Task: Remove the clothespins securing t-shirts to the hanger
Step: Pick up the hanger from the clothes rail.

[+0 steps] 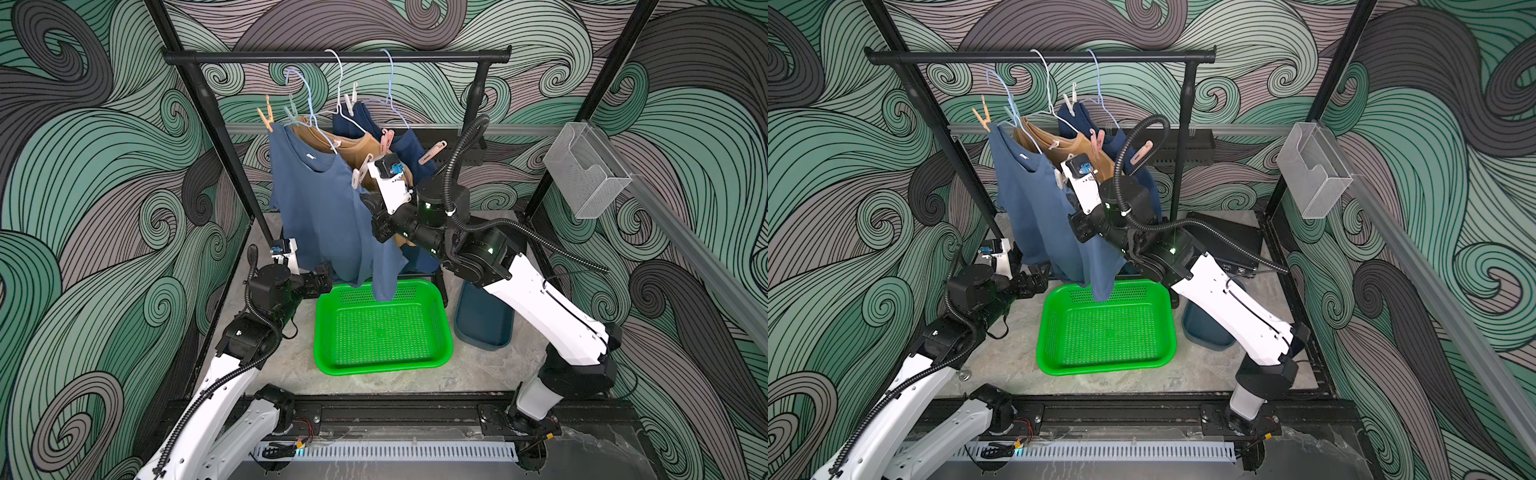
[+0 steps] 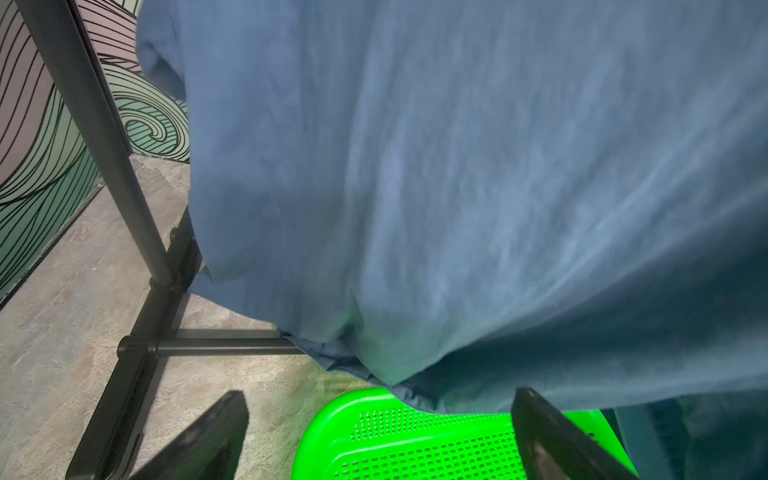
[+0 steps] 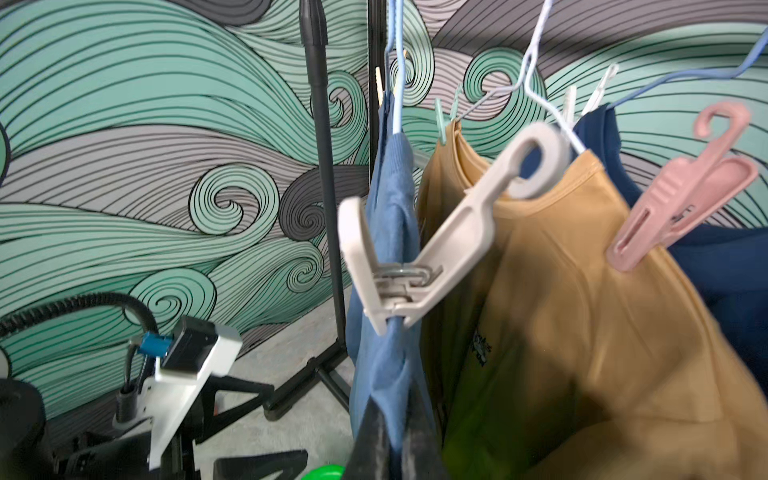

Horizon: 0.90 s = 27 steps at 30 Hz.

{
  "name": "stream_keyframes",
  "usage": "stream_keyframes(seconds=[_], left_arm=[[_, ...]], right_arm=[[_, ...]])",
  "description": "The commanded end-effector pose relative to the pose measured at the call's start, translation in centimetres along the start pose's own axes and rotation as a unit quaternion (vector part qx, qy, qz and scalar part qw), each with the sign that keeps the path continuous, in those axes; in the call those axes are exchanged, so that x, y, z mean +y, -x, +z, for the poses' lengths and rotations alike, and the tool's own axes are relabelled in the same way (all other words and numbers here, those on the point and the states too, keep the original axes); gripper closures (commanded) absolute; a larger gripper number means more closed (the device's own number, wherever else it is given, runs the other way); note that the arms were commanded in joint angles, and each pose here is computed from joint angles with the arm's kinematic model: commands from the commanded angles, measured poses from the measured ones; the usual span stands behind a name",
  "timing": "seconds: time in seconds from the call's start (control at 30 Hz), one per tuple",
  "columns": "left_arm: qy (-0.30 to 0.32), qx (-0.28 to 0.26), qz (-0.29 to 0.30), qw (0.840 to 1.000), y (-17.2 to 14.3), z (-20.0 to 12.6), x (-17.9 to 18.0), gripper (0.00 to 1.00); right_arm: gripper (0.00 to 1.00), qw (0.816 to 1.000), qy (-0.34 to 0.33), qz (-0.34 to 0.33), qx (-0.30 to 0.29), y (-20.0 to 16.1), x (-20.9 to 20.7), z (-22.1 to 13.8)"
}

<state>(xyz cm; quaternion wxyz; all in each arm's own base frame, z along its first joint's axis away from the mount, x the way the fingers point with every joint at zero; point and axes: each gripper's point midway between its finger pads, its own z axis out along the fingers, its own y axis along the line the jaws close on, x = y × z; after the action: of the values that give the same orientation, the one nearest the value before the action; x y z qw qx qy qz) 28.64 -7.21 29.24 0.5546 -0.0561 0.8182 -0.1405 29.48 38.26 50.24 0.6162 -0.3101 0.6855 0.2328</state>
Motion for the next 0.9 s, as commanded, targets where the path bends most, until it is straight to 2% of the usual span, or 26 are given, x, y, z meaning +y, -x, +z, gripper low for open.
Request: stream_keyframes(seconds=[0.0,0.1,0.37,0.53,0.87], left_arm=[[-0.009,-0.008,0.002,1.0,1.2,-1.1,-0.2,0.01],[-0.011,0.014,0.004,1.0,0.0,-0.8,0.0,0.02],[-0.001,0.026,0.005,1.0,-1.4,-0.8,0.8,0.01],[0.005,0.041,0.007,0.999,-2.8,-0.7,1.4,0.01],[0.004,0.045,0.005,0.999,-3.3,-0.4,1.5,0.02]], right_arm=[[1.0,0.998,0.02,0.015,-0.059,3.9,-0.1,-4.1],[1.0,0.998,0.029,0.013,-0.059,3.6,0.0,-5.6],[1.0,0.996,0.049,-0.01,-0.077,3.7,-0.1,-9.5],[1.0,0.993,0.059,-0.023,-0.098,4.8,-0.2,-12.1],[1.0,0.985,0.058,-0.048,-0.155,7.9,-1.1,-16.9]])
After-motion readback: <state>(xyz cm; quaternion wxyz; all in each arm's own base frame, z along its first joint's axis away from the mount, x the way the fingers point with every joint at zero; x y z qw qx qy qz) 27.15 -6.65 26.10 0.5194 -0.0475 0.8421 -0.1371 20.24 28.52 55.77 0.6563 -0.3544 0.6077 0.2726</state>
